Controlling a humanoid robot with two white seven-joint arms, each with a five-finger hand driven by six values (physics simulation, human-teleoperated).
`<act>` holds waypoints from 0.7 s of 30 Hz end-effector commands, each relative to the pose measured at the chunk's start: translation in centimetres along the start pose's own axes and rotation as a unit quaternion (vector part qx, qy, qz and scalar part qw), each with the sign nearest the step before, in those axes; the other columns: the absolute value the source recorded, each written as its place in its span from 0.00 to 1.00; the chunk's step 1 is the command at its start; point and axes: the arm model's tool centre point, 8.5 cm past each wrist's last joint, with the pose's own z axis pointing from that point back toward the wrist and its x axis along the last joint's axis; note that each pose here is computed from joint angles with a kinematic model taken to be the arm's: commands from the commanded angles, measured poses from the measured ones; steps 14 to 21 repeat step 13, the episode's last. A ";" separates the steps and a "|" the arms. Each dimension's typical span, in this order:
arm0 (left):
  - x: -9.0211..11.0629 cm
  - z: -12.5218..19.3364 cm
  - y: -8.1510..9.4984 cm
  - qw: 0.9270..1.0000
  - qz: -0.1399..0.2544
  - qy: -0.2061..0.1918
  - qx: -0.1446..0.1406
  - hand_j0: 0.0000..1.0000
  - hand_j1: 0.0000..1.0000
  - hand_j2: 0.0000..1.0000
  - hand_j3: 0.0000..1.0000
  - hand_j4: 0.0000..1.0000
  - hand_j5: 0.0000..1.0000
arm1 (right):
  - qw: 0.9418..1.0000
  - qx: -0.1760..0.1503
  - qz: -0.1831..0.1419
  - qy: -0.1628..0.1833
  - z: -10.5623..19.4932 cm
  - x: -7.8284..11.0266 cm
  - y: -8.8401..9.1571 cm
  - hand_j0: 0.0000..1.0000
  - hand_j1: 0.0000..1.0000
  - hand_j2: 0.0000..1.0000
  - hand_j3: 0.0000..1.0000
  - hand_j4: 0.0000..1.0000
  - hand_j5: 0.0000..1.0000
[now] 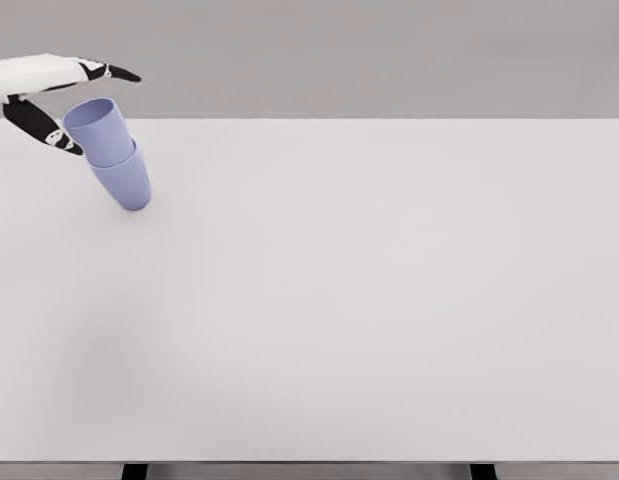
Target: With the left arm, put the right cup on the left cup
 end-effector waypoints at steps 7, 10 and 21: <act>13.7 8.5 -0.7 0.985 -0.036 -0.165 -0.026 1.00 1.00 1.00 1.00 1.00 1.00 | 1.000 0.000 0.001 0.000 0.0 0.0 0.0 1.00 1.00 1.00 1.00 1.00 1.00; 13.8 7.3 -2.2 0.983 -0.014 -0.180 -0.029 1.00 1.00 1.00 1.00 1.00 1.00 | 1.000 0.000 0.001 0.000 0.0 0.0 0.0 1.00 1.00 1.00 1.00 1.00 1.00; 14.3 5.5 -3.8 0.978 0.005 -0.205 -0.037 1.00 1.00 1.00 1.00 1.00 1.00 | 1.000 0.000 0.001 0.000 0.0 0.0 0.0 1.00 1.00 1.00 1.00 1.00 1.00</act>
